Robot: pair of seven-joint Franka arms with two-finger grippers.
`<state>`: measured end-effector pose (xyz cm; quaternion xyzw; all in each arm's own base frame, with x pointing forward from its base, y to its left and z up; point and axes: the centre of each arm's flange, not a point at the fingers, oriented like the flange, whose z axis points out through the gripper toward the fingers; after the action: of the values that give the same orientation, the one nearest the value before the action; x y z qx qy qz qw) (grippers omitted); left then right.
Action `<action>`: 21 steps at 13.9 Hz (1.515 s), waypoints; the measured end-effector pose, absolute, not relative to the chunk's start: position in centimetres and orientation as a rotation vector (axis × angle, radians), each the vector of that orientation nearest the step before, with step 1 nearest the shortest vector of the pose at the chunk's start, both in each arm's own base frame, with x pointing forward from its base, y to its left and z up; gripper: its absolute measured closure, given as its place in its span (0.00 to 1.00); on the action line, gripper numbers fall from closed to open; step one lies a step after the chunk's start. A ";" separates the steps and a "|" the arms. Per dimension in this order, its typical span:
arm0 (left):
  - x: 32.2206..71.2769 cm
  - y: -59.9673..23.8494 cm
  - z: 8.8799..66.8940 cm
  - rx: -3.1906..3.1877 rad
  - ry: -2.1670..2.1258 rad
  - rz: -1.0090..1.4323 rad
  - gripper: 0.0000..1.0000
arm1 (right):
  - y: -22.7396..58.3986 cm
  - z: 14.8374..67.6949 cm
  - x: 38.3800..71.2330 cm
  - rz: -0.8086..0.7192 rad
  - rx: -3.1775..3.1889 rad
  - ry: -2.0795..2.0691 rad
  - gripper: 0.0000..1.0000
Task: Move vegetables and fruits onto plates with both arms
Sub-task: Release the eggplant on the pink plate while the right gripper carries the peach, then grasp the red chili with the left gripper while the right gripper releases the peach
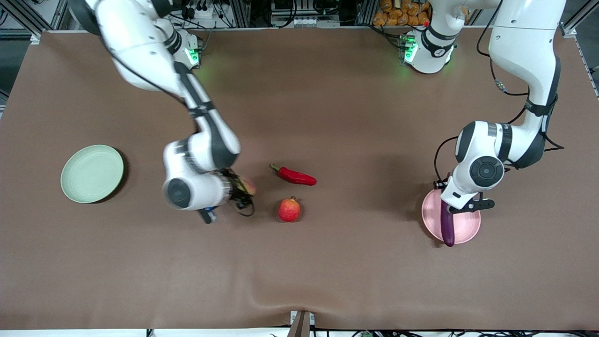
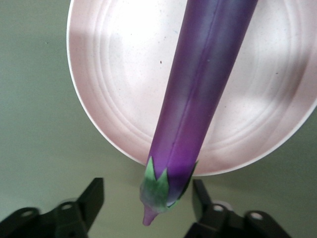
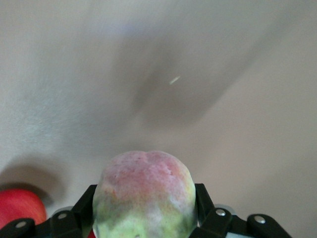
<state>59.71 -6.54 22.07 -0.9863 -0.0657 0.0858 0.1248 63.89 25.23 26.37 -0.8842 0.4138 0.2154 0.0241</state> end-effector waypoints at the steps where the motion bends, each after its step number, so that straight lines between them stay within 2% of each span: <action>1: 59.8 -6.6 22.1 -2.875 -0.192 0.248 0.02 | 21.5 28.5 64.3 0.717 -2.755 1.198 0.18; 3: 59.9 -6.6 22.4 -2.877 -0.192 0.238 0.00 | 12.9 32.0 64.4 0.778 -2.846 1.032 0.18; 5: 60.1 -7.3 23.4 -2.883 -0.187 0.223 0.00 | 4.9 33.4 63.4 0.821 -3.010 0.890 0.18; 8: 59.9 -12.9 26.6 -2.891 -0.272 0.203 0.00 | -6.9 31.9 61.5 0.869 -3.074 0.612 0.18; 12: 58.3 -24.6 31.1 -2.922 -0.617 0.201 0.00 | -22.8 29.4 57.5 0.830 -3.044 0.384 0.18; 16: 55.7 -36.4 32.3 -2.890 -0.991 0.187 0.00 | -25.1 25.1 55.2 0.772 -3.092 0.328 0.18; 21: 52.9 -49.1 28.0 -2.779 -1.413 0.164 0.00 | -25.7 21.6 54.1 0.724 -3.117 0.257 0.18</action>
<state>52.87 -49.06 28.03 -0.8901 -0.4525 0.0527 0.0098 54.14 -25.69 21.55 -0.9703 0.0801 0.2255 -0.0346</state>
